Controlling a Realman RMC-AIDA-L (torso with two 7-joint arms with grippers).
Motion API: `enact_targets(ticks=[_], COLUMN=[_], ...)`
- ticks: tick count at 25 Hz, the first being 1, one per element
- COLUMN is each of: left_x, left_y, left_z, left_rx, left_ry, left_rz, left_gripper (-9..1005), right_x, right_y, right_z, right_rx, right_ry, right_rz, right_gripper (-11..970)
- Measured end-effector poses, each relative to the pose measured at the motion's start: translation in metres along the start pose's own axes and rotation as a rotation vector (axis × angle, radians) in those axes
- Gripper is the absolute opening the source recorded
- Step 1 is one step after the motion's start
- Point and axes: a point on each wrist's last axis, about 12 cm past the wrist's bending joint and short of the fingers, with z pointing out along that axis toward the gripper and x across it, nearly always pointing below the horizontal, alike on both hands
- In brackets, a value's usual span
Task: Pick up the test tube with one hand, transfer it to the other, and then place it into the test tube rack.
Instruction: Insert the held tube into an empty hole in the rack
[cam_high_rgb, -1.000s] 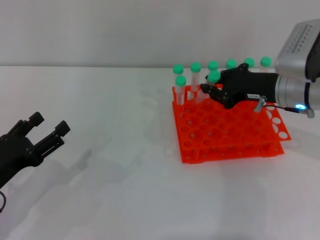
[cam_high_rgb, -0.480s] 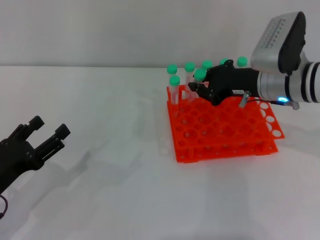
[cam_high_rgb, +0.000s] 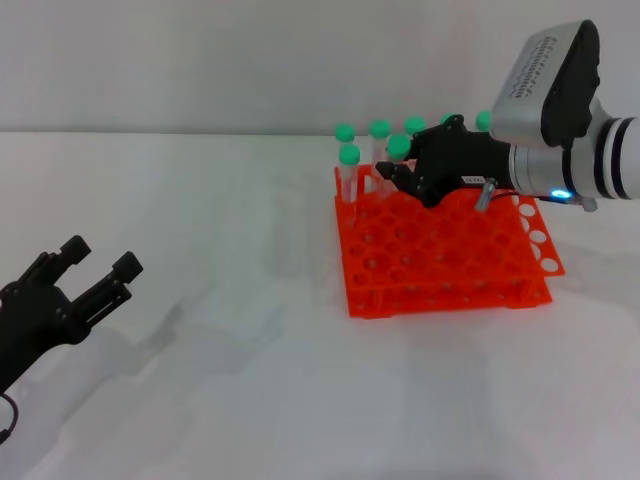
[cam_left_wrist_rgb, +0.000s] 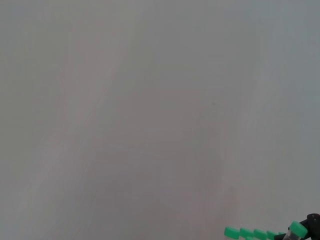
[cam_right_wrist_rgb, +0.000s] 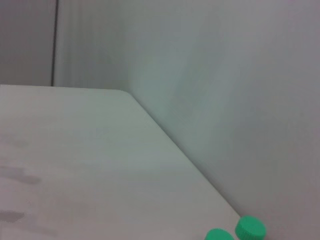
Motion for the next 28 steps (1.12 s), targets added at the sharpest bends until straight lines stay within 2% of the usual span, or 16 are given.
enact_targets(ticks=[5, 9, 15, 19, 23, 28], left_x=[0.001, 0.001, 0.002, 0.003, 0.001, -0.005], left_y=[-0.001, 0.000, -0.001, -0.001, 0.000, 0.004], left_z=[0.000, 0.000, 0.002, 0.004, 0.004, 0.003], left_rx=[0.000, 0.000, 0.001, 0.002, -0.004, -0.032], left_ry=[0.001, 0.001, 0.002, 0.005, -0.003, -0.044], left_rz=[-0.006, -0.004, 0.006, 0.006, 0.012, 0.039], left_gripper=[893, 893, 893, 893, 893, 893], right_x=[0.000, -0.006, -0.013, -0.018, -0.015, 0.009], right_y=[-0.002, 0.002, 0.008, 0.010, 0.010, 0.005], right_z=[0.003, 0.008, 0.017, 0.016, -0.004, -0.049], right_rx=[0.043, 0.035, 0.021, 0.010, -0.006, 0.071], right_ry=[0.009, 0.008, 0.017, -0.009, -0.082, -0.160], right_rz=[-0.011, -0.033, -0.070, -0.062, -0.019, 0.052], right_gripper=[338, 345, 519, 517, 516, 514])
